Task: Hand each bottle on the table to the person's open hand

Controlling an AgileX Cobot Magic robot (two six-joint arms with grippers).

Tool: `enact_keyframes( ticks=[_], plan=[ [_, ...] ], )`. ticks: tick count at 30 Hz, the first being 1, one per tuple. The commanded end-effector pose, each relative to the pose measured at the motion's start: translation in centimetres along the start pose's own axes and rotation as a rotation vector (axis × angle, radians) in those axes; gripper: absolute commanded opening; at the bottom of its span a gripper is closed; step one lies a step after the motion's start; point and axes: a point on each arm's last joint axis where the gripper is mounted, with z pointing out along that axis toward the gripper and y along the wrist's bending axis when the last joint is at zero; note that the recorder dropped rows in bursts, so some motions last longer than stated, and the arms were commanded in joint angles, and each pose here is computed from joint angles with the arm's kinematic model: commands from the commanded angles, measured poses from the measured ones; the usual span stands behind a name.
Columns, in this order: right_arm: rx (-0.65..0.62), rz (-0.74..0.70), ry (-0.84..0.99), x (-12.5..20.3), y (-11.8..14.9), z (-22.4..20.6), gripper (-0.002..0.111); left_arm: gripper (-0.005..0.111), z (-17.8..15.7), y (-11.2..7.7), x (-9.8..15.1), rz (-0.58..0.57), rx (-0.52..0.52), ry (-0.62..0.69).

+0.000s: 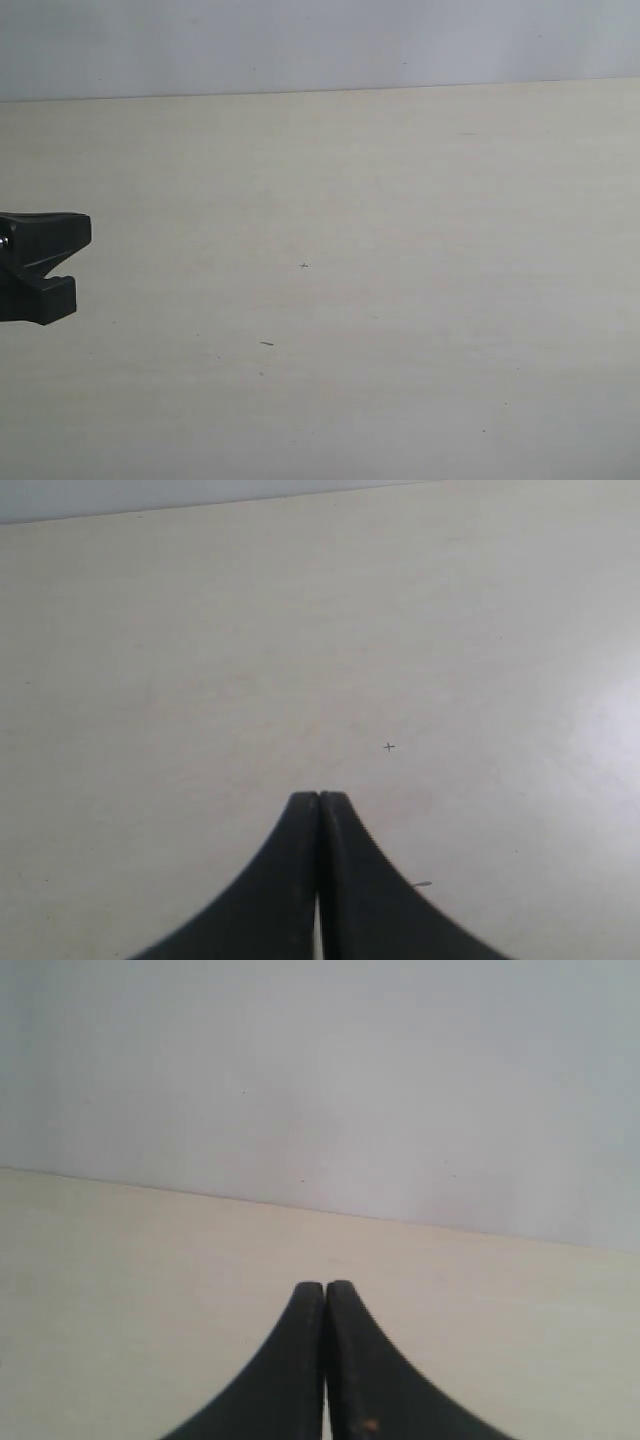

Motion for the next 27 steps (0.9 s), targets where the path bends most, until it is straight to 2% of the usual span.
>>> enact_keyframes(
  ticks=[1,3,7,27],
  plan=[
    [0.028,-0.004,0.125,1.26,-0.10,-0.10,0.000,0.000,-0.07,0.06,-0.03,-0.004,-0.004,-0.010],
    [0.050,0.002,0.140,1.38,-0.22,-0.12,0.000,0.000,-0.07,0.06,-0.03,-0.004,-0.004,-0.010],
    [0.056,0.131,0.133,1.35,-0.16,-0.11,0.000,0.000,-0.07,0.06,-0.03,-0.004,-0.004,-0.010],
    [0.057,0.140,0.132,1.34,-0.16,-0.11,0.000,0.000,-0.07,0.06,-0.03,-0.004,-0.004,-0.010]
  ],
)
